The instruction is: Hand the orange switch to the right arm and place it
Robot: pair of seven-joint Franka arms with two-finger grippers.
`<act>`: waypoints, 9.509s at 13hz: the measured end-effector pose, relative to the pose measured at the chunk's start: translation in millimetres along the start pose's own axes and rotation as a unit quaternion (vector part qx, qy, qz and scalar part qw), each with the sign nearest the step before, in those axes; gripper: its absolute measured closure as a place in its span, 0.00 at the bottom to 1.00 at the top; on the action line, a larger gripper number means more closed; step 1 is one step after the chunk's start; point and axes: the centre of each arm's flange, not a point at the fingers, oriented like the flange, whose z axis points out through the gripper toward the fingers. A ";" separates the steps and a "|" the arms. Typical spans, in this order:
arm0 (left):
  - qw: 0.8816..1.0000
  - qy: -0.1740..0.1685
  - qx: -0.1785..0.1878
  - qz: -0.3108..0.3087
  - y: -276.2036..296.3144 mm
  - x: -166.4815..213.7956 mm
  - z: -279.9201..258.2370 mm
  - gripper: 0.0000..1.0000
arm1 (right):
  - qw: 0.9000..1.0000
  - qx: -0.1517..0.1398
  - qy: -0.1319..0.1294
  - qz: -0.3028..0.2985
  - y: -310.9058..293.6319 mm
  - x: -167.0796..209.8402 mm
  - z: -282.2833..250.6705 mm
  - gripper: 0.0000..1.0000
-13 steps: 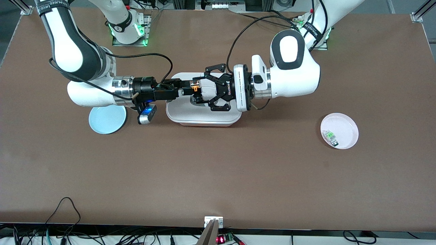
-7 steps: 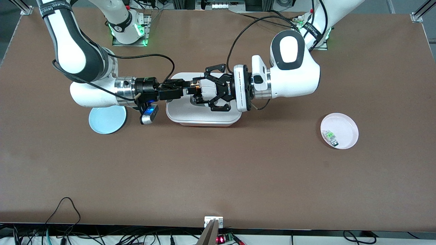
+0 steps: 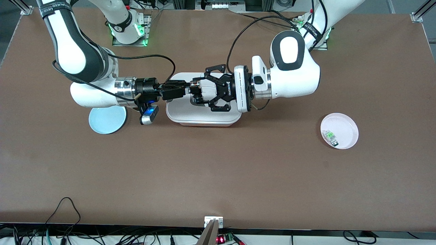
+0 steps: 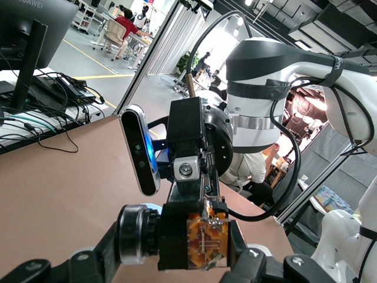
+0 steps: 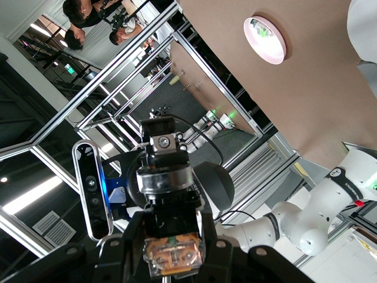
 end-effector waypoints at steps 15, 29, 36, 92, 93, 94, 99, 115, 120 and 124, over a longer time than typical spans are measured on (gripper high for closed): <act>0.999 -0.009 -0.050 0.005 -25.7 24.0 -71.2 0.00 | 0.984 -0.132 0.045 -0.115 13.5 6.4 -6.5 0.57; 0.889 -0.432 0.021 -0.148 -27.5 10.9 -202.0 0.00 | 0.678 -0.641 0.098 -0.346 19.7 11.4 -108.2 0.57; 0.762 -0.546 0.233 -0.257 -4.1 26.4 -232.7 0.00 | 0.555 -0.696 -0.049 -0.452 47.7 46.9 -225.7 0.57; 0.699 -0.358 0.524 -0.330 32.9 7.6 -366.8 0.00 | 0.679 -0.659 0.253 -0.201 -76.3 -92.5 -267.8 0.00; 0.699 -0.358 0.524 -0.330 33.0 7.6 -366.8 0.00 | 0.680 -0.655 0.264 -0.195 -77.8 -98.3 -288.9 0.00; 0.699 -0.358 0.524 -0.330 33.0 7.6 -366.8 0.00 | 0.680 -0.653 0.273 -0.192 -79.0 -104.7 -309.4 0.00; 0.699 -0.358 0.524 -0.331 32.9 7.6 -366.8 0.00 | 0.688 -0.648 0.279 -0.172 -75.5 -129.4 -354.9 0.00; 0.699 -0.358 0.524 -0.330 33.0 7.6 -366.8 0.00 | 0.688 -0.641 0.285 -0.186 -62.1 -188.8 -338.8 0.00; 0.699 -0.358 0.524 -0.330 32.9 7.6 -366.8 0.00 | 0.684 -0.640 0.290 -0.196 -70.2 -195.7 -340.6 0.00; 0.699 -0.358 0.524 -0.330 33.0 7.6 -366.8 0.00 | 0.687 -0.639 0.290 -0.188 -70.8 -198.0 -338.1 0.00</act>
